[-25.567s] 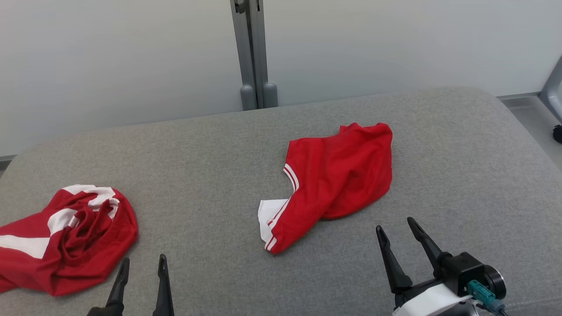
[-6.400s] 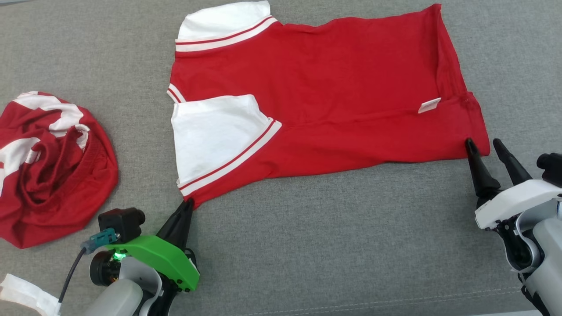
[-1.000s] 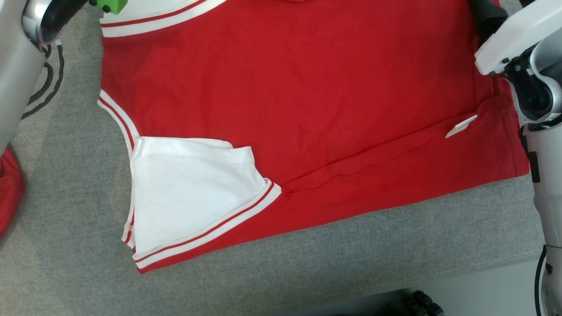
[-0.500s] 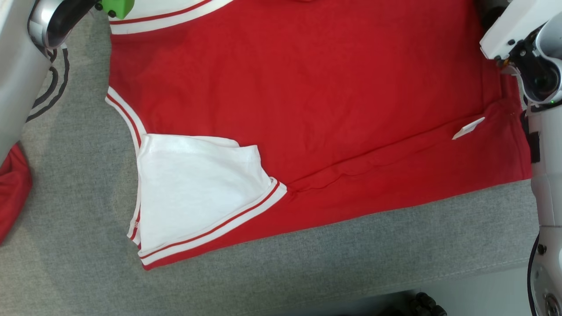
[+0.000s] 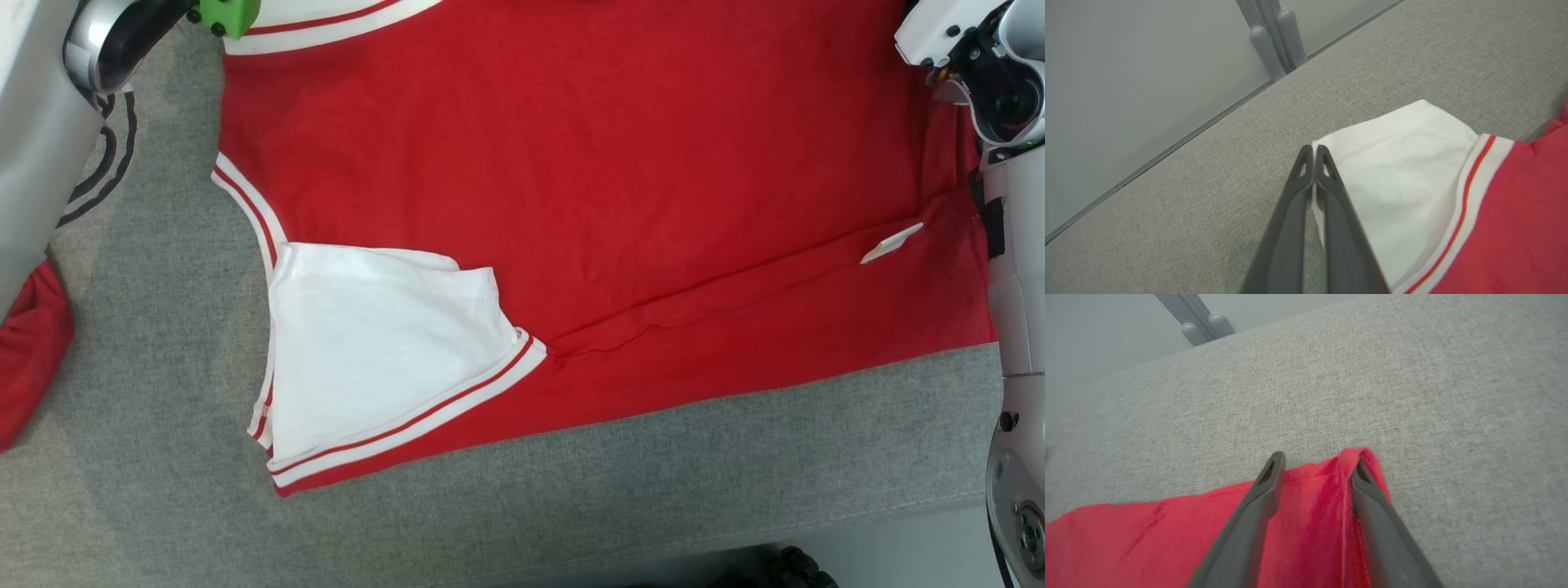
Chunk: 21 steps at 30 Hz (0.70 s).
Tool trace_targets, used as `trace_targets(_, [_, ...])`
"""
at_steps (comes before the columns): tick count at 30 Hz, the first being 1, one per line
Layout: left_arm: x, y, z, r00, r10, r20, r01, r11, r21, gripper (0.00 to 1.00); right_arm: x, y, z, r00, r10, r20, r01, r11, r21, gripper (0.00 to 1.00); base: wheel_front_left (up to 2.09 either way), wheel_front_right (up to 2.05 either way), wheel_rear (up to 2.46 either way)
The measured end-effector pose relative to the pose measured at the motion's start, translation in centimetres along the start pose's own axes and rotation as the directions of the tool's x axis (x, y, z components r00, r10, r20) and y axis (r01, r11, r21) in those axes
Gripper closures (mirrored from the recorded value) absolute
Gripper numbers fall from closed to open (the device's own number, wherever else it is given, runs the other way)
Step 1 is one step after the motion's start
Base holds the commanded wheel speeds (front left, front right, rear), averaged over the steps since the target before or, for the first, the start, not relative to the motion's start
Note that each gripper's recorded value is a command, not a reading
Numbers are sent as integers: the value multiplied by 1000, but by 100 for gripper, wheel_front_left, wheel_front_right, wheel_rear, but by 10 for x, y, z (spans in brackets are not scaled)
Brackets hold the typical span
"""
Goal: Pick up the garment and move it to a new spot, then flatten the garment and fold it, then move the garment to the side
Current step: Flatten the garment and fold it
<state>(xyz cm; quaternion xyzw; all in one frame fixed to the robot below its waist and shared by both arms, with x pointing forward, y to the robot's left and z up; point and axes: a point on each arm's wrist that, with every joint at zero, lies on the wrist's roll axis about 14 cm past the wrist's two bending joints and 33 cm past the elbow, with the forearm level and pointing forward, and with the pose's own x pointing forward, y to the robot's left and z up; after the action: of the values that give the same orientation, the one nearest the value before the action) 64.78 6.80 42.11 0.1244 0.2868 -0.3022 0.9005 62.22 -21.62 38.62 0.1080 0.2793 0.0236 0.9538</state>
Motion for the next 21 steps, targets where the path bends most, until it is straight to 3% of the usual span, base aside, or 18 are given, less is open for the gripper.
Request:
trace_targets(1, [0, 0, 0, 1000, 0, 2, 0, 1000, 0, 100, 0, -1, 0, 1000, -1, -1, 1, 1000, 2, 33, 0, 0, 0])
trace_targets(4, [1, 0, -2, 1000, 0, -1, 0, 1000, -5, 100, 2, -4, 2, 1000, -10, -1, 10, 1000, 2, 67, 0, 0, 0])
trace_targets(6, [1, 1, -2, 1000, 2, 0, -2, 1000, -6, 100, 3, -7, 3, 1000, -18, 4, 17, 1000, 10, 100, 0, 0, 0])
trace_targets(13, [0, 7, 4, 999, 19, 46, -20, 1000, 7, 100, 4, -10, 12, 999, -23, 35, 21, 999, 35, 100, 0, 0, 0])
trace_targets(21, [-13, 25, 45, 973, 69, 222, -79, 996, 39, 100, -5, -20, 44, 989, -19, 144, -5, 986, 166, 100, 0, 0, 0])
